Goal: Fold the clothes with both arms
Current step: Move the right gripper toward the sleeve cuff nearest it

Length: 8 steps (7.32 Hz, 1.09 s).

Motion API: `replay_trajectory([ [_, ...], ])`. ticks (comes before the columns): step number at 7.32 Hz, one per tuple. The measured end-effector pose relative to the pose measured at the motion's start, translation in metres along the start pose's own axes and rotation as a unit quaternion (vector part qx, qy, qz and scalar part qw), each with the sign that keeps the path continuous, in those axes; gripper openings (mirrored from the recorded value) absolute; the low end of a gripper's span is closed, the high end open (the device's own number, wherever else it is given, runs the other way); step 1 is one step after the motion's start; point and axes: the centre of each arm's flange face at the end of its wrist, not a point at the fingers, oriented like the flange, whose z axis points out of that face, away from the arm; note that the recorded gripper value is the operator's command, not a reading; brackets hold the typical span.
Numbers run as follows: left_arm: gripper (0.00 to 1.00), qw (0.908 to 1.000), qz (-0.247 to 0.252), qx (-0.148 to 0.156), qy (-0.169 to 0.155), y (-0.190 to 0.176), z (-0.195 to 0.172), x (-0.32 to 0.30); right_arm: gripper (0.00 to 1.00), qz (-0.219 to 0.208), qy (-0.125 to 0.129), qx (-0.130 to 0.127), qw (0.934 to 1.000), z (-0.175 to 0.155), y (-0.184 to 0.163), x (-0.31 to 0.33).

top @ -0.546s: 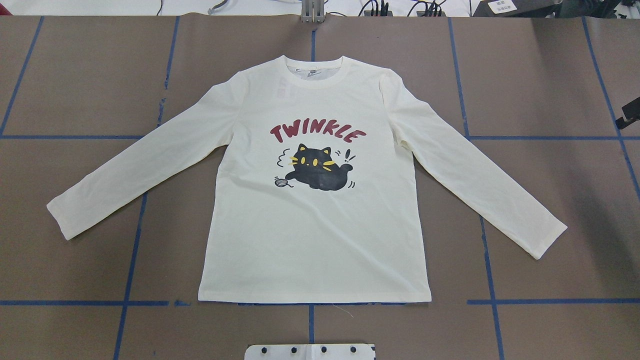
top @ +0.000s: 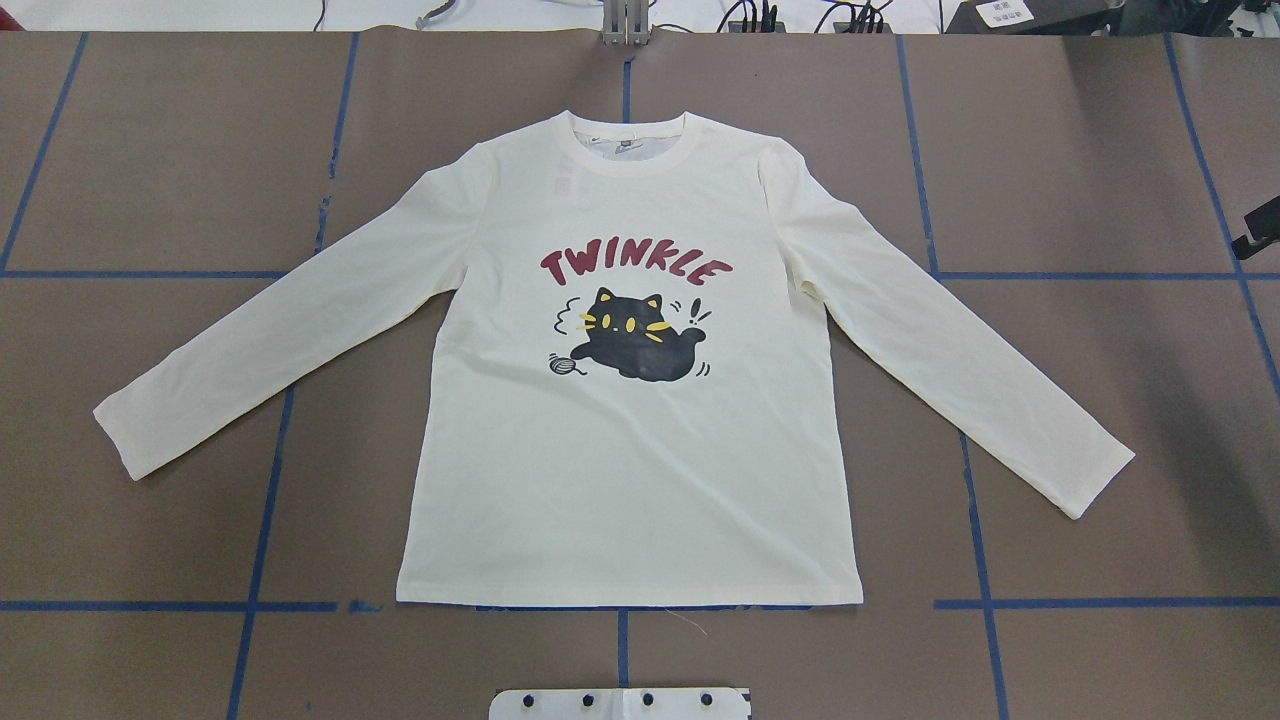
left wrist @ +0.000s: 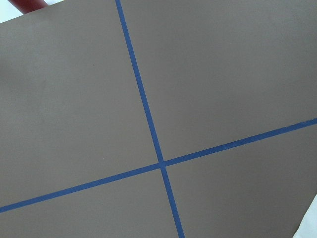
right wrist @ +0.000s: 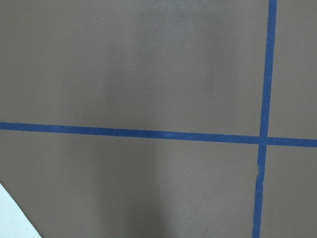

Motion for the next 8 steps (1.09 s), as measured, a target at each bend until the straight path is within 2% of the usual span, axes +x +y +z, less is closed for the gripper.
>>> replay_trajectory([
  [3, 1.0, 0.9997, 0.02, 0.016, 0.002, 0.003, 0.001, 0.005, 1.0, -0.018, -0.005, 0.017, 0.9997, -0.005, -0.002, -0.01],
  [4, 1.0, 0.9989, 0.028, 0.031, 0.02, 0.01, 0.002, 0.009, 1.0, -0.029, -0.011, 0.019, 0.9993, -0.007, -0.001, -0.026],
  [5, 1.0, 0.9967, 0.038, 0.053, 0.049, 0.016, -0.001, 0.017, 1.0, -0.038, -0.023, 0.012, 0.9989, -0.003, 0.005, -0.048],
  [6, 1.0, 0.9951, 0.039, 0.062, 0.066, 0.026, 0.003, 0.019, 0.99, -0.039, -0.037, -0.002, 0.9986, 0.006, 0.017, -0.069],
  [8, 1.0, 0.9935, 0.042, 0.068, 0.08, 0.035, 0.012, 0.016, 0.9, -0.007, -0.045, -0.029, 0.9985, 0.031, 0.053, -0.104],
])
